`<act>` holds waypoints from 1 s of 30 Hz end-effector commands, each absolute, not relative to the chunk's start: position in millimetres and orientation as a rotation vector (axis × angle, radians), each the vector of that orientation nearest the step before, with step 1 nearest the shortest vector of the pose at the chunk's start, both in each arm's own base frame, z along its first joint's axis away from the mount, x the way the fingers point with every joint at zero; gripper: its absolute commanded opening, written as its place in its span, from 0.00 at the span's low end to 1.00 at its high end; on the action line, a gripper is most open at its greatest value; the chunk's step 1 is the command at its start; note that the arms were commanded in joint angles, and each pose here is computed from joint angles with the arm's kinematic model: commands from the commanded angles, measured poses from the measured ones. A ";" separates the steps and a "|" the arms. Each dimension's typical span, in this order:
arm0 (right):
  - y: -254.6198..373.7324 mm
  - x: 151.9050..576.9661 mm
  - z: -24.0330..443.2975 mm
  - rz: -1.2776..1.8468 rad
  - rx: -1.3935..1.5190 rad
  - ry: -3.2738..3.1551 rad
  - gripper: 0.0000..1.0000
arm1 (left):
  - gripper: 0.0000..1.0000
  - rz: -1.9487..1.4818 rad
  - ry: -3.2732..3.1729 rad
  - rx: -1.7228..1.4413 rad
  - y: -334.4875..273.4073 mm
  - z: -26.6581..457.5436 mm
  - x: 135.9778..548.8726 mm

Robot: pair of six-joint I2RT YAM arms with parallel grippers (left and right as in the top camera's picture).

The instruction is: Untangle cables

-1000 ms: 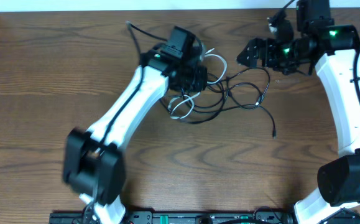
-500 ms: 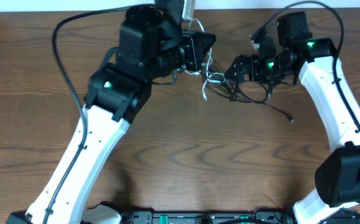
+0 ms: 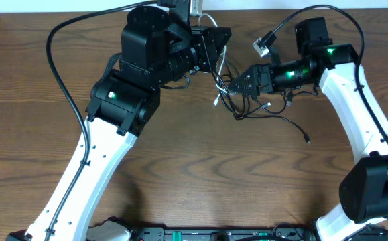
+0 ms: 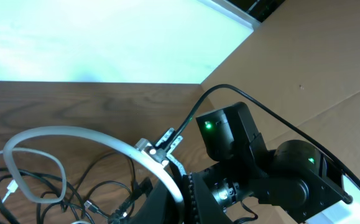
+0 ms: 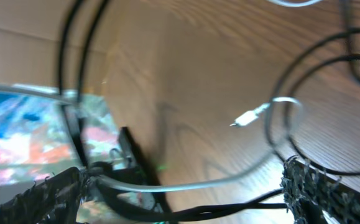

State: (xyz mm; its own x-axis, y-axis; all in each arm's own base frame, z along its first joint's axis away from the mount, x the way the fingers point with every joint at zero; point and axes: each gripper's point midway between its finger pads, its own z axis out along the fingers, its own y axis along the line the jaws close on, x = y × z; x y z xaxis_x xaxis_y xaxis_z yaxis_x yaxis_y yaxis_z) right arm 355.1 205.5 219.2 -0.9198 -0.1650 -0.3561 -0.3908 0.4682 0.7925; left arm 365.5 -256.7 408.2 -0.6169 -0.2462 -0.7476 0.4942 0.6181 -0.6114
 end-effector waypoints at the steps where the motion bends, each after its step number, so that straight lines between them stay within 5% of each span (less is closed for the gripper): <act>1: 219.1 340.7 248.8 1.610 -0.596 2.322 0.99 | 0.07 -1.064 1.946 0.173 -252.6 417.7 367.7; 10: 220.1 346.1 245.0 1.545 -0.632 2.312 0.99 | 0.07 -1.022 2.007 0.018 -240.4 404.7 375.4; 16: 231.9 352.2 232.2 1.394 -0.699 2.341 0.72 | 0.08 -1.104 2.009 0.007 -247.0 409.2 370.6; 30: 242.2 361.2 229.8 1.319 -0.697 2.343 0.36 | 0.07 -1.107 2.035 0.007 -247.4 404.0 367.9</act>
State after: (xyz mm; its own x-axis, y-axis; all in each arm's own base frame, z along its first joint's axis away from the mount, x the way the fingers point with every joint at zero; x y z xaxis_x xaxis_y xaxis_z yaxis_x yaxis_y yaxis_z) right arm 358.7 247.5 223.5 -0.8149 -0.2582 -0.5189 -0.5779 0.4293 0.6940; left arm 370.6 -247.1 394.5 -0.6808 -0.3407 -0.6484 0.3418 0.6352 -0.6926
